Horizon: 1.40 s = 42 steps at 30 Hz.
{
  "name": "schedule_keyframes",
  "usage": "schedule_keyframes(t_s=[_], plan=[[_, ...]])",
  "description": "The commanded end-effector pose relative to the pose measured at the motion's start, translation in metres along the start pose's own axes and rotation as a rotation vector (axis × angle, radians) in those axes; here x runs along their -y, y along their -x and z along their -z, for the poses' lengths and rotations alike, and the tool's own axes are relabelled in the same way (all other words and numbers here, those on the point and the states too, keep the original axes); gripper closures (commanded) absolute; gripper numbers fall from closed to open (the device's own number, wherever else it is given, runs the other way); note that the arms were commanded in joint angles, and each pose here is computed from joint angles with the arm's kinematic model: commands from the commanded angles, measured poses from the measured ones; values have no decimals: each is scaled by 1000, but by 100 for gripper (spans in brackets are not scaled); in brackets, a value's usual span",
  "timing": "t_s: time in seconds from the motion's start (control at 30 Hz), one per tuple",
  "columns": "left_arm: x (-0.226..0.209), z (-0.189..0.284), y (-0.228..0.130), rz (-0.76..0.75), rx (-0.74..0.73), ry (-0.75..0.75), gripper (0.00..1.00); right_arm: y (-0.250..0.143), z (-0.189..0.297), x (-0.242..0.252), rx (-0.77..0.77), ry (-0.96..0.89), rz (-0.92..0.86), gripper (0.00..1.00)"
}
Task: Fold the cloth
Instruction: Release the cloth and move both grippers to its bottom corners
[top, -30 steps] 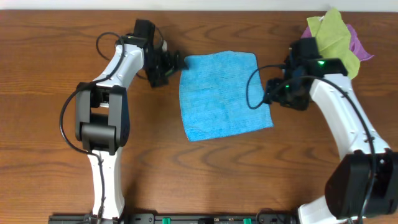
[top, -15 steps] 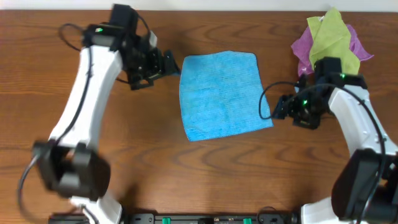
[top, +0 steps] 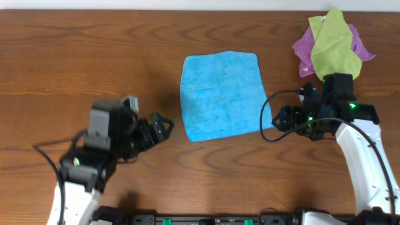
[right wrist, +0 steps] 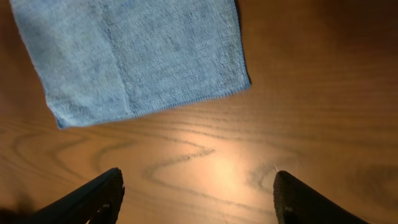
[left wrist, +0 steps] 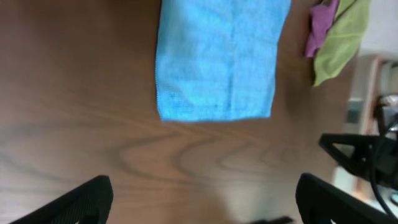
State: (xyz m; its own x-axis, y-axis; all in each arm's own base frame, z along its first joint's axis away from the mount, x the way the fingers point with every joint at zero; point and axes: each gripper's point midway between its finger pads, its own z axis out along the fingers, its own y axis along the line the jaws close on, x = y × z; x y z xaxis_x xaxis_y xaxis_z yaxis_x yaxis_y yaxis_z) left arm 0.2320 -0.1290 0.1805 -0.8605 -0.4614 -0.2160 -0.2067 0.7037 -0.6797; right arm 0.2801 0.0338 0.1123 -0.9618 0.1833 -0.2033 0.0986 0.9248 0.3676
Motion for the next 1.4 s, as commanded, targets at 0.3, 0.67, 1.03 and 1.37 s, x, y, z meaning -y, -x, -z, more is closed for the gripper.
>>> schedule_keyframes(t_s=[0.3, 0.67, 1.03, 1.37], plan=[[-52, -67, -8, 375, 46, -17, 5, -5, -33, -12, 43, 148, 9, 21], [-68, -118, 5, 429, 12, 22, 5, 1, -70, 2, 17, 142, -83, 22], [-64, -163, -12, 412, -82, -5, 5, -1, -93, 16, -23, 105, -133, 23], [-69, -180, -20, 433, -103, 4, 5, 1, -94, 22, -14, 68, -133, 25]])
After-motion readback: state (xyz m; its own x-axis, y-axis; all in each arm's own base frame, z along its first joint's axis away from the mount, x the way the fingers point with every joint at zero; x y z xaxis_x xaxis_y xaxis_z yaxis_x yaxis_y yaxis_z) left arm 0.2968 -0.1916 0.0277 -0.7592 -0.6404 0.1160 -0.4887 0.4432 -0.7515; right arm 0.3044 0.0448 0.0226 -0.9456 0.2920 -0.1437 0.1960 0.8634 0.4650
